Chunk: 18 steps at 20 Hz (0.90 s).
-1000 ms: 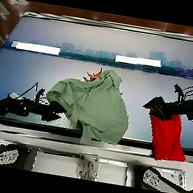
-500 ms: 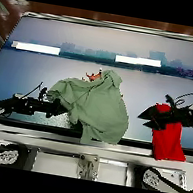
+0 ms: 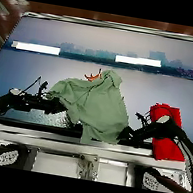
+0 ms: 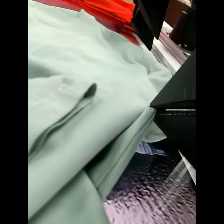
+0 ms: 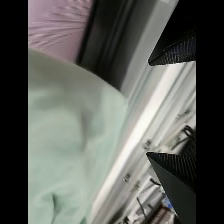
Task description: Fold the shirts.
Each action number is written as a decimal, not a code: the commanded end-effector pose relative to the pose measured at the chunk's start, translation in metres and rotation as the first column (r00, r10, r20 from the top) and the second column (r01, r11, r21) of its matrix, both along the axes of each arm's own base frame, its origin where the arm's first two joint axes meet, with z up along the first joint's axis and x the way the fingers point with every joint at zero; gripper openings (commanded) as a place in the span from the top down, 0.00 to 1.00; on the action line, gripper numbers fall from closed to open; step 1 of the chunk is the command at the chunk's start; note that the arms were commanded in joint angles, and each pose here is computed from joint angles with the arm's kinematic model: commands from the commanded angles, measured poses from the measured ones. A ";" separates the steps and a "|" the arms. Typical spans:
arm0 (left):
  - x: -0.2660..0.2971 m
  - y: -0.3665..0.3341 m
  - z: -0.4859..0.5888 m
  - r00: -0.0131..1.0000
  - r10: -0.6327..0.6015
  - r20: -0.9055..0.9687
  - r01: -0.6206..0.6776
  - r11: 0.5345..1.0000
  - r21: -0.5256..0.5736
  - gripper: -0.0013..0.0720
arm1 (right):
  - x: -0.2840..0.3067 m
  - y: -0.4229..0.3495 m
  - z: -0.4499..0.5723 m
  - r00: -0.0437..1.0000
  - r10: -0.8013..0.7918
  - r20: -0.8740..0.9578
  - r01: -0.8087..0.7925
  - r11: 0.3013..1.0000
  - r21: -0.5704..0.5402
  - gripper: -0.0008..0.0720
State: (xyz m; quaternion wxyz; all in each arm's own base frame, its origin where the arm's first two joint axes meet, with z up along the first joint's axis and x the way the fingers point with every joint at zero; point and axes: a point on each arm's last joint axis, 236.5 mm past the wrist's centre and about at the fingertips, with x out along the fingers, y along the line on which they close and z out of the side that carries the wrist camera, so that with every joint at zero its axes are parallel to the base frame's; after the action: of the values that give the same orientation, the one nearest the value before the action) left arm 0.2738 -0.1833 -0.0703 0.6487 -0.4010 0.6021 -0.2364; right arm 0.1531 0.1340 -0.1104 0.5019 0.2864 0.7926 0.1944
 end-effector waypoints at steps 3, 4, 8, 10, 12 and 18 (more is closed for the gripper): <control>-0.004 0.005 0.002 1.000 -0.016 -0.001 0.016 1.000 0.015 0.93 | 0.026 0.031 -0.024 0.990 -0.068 0.124 0.078 0.994 -0.073 0.09; -0.003 0.006 0.002 1.000 -0.012 0.000 0.012 1.000 0.016 0.93 | 0.030 0.039 -0.027 0.987 -0.080 0.142 0.093 0.992 -0.082 0.12; 0.006 0.026 0.006 0.999 0.015 0.037 -0.016 0.999 0.050 0.94 | 0.032 0.049 -0.018 0.984 -0.060 0.167 0.073 0.995 -0.073 0.90; 0.020 0.045 0.031 0.990 -0.015 0.140 -0.001 0.994 0.110 0.94 | 0.054 0.056 0.017 0.948 -0.004 0.318 0.012 1.000 -0.023 0.91; 0.038 0.064 0.090 0.950 -0.075 0.304 0.020 0.983 0.180 0.94 | 0.100 0.061 0.088 0.807 0.034 0.590 -0.049 0.999 0.010 0.91; 0.008 0.088 0.454 0.336 -0.173 0.926 -0.320 0.903 0.285 0.93 | 0.149 -0.008 0.500 -0.212 -0.124 0.969 0.183 0.969 0.164 0.91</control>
State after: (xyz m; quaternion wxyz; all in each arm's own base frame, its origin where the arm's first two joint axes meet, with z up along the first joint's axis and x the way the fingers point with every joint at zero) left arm 0.3361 -0.0970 0.2250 0.8913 -0.1686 0.3137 -0.2806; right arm 0.3340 0.1627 0.1912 0.8815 0.1569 0.3340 0.2946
